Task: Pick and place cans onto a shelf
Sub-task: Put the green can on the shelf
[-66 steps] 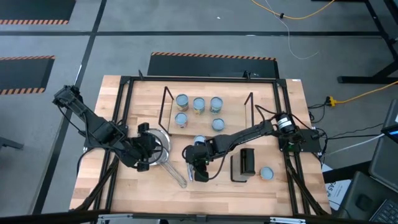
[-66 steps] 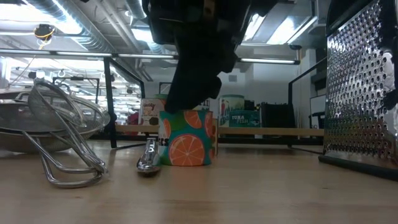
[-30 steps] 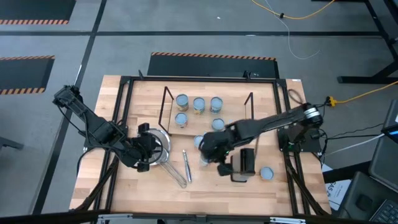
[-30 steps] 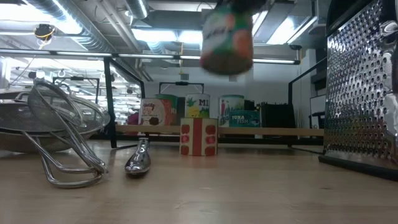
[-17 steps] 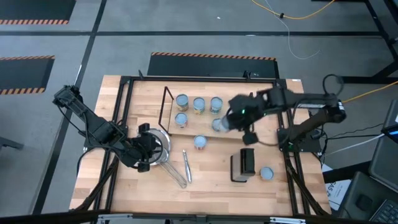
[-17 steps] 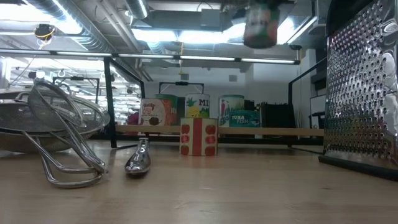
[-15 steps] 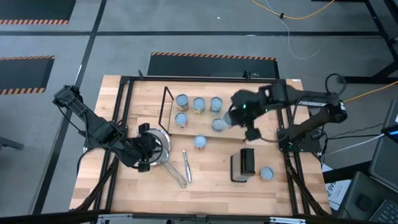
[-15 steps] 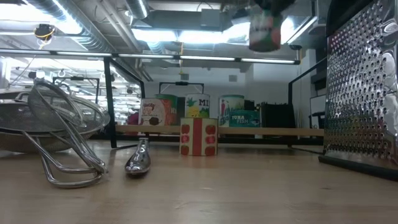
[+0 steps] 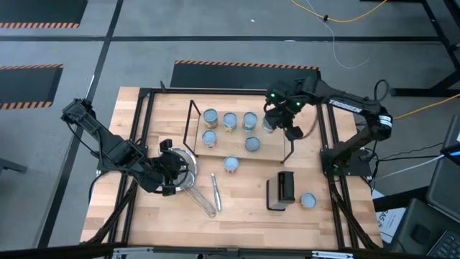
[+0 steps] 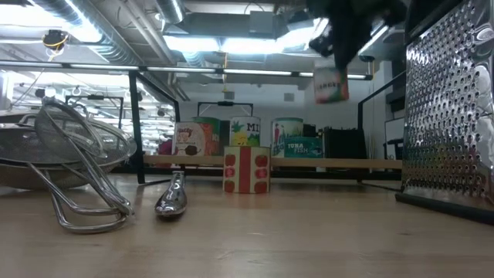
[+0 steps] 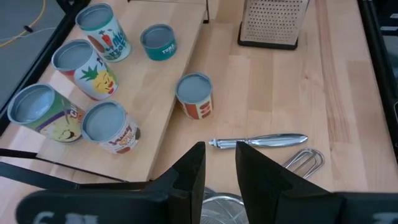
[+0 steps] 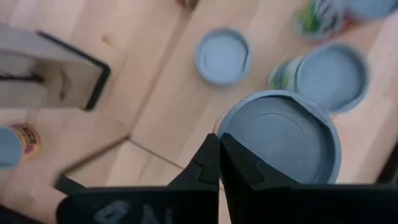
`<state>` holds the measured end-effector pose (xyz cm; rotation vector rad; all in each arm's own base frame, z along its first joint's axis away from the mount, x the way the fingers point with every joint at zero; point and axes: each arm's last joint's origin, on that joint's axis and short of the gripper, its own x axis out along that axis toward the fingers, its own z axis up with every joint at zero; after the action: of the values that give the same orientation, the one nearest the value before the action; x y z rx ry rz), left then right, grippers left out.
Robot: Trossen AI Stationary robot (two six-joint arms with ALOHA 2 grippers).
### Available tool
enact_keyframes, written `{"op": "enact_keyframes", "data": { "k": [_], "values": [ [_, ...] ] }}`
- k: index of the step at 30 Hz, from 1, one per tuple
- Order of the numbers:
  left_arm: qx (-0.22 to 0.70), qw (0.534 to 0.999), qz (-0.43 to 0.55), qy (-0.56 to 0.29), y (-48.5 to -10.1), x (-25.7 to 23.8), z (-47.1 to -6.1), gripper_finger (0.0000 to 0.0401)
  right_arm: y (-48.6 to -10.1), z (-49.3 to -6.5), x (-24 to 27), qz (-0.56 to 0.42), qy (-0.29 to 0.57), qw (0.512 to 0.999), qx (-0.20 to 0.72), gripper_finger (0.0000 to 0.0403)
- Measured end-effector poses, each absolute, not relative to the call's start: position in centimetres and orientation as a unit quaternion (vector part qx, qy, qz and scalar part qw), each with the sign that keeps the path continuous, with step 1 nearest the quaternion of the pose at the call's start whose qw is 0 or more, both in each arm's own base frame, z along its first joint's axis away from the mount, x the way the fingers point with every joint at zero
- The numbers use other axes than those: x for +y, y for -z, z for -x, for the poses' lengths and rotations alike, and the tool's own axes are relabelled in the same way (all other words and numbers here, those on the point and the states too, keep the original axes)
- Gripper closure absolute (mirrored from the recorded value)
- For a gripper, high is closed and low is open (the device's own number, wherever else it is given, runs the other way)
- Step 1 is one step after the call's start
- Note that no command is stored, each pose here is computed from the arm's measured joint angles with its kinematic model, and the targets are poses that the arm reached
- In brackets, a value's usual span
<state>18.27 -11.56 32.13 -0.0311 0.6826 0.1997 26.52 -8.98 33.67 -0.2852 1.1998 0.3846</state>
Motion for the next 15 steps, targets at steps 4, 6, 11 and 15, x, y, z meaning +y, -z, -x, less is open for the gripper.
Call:
{"op": "enact_keyframes", "data": {
  "k": [4, 6, 11, 15],
  "values": [
    [0.334, 0.937, 0.015, -0.098, -32.1, -11.6, -18.3, 0.0319, -30.9, -26.5, -10.3, 0.131, -0.192, 0.782, 0.578, 0.0398],
    [0.334, 0.937, 0.015, -0.098, -32.1, -11.6, -18.3, 0.0319, -29.5, -26.6, -10.8, 0.138, -0.196, 0.78, 0.578, 0.0398],
    [0.334, 0.937, 0.015, -0.098, -32.1, -11.6, -18.3, 0.0319, -27.1, -26.6, -11.8, 0.14, -0.179, 0.79, 0.569, 0.0398],
    [0.334, 0.937, 0.015, -0.098, -32.1, -11.6, -18.3, 0.0319, -25.7, -26.3, -12.2, 0.131, -0.176, 0.788, 0.575, 0.0398]
  ]
}}
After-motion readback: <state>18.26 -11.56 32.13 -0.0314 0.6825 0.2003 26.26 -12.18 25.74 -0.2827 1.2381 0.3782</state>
